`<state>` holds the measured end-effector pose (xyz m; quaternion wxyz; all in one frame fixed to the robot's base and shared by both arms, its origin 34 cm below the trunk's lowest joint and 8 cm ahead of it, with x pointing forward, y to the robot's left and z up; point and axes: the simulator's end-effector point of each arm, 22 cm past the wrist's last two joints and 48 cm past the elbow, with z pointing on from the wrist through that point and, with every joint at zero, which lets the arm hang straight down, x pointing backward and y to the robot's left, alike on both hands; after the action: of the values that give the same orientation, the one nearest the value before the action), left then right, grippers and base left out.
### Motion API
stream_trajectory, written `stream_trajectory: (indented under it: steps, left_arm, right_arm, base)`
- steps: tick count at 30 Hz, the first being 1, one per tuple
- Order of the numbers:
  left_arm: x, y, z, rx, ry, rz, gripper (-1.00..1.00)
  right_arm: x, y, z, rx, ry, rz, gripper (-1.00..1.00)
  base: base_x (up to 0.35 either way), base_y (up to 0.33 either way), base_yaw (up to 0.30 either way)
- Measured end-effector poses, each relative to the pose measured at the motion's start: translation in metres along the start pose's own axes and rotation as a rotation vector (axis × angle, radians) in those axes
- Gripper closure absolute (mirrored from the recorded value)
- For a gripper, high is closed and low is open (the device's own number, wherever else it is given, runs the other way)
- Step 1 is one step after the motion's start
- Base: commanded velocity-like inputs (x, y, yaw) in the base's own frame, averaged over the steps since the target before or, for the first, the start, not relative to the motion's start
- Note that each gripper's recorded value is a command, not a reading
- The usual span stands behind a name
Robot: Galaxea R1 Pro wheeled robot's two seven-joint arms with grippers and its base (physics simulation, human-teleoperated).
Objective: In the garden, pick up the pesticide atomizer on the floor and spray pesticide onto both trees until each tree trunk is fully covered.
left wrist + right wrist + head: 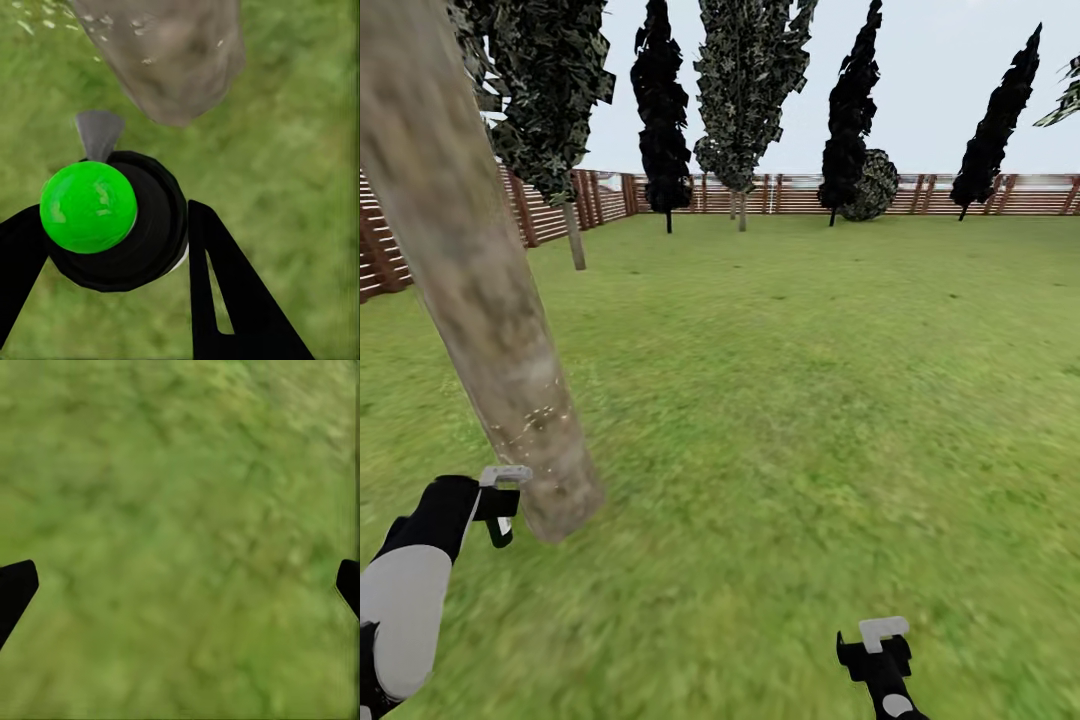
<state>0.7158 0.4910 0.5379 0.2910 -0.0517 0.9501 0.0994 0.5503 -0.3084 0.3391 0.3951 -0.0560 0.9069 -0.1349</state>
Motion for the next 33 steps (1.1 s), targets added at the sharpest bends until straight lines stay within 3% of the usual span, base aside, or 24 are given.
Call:
stream_trajectory:
  steps: [6,11,21,33]
  left_arm:
    - [0.011,0.009,0.003,-0.043,0.015,0.003,1.0]
    - [0.013,0.008,0.004,-0.042,0.016,-0.005,1.0]
    - [0.022,0.004,0.007,-0.033,0.037,-0.004,1.0]
    - [0.025,0.004,0.008,-0.032,0.043,-0.004,1.0]
  right_arm:
    - [0.0,0.0,0.0,0.0,0.0,0.001,-1.0]
    - [0.0,0.0,0.0,0.0,0.0,0.001,-1.0]
    - [0.0,0.001,0.0,-0.001,0.001,0.002,-1.0]
    - [0.0,0.001,0.0,-0.001,0.001,0.002,-1.0]
  base:
    - [0.166,-0.232,0.0]
    - [0.138,-0.245,0.049]
    - [0.048,-0.271,0.255]
    - [0.09,-0.273,0.012]
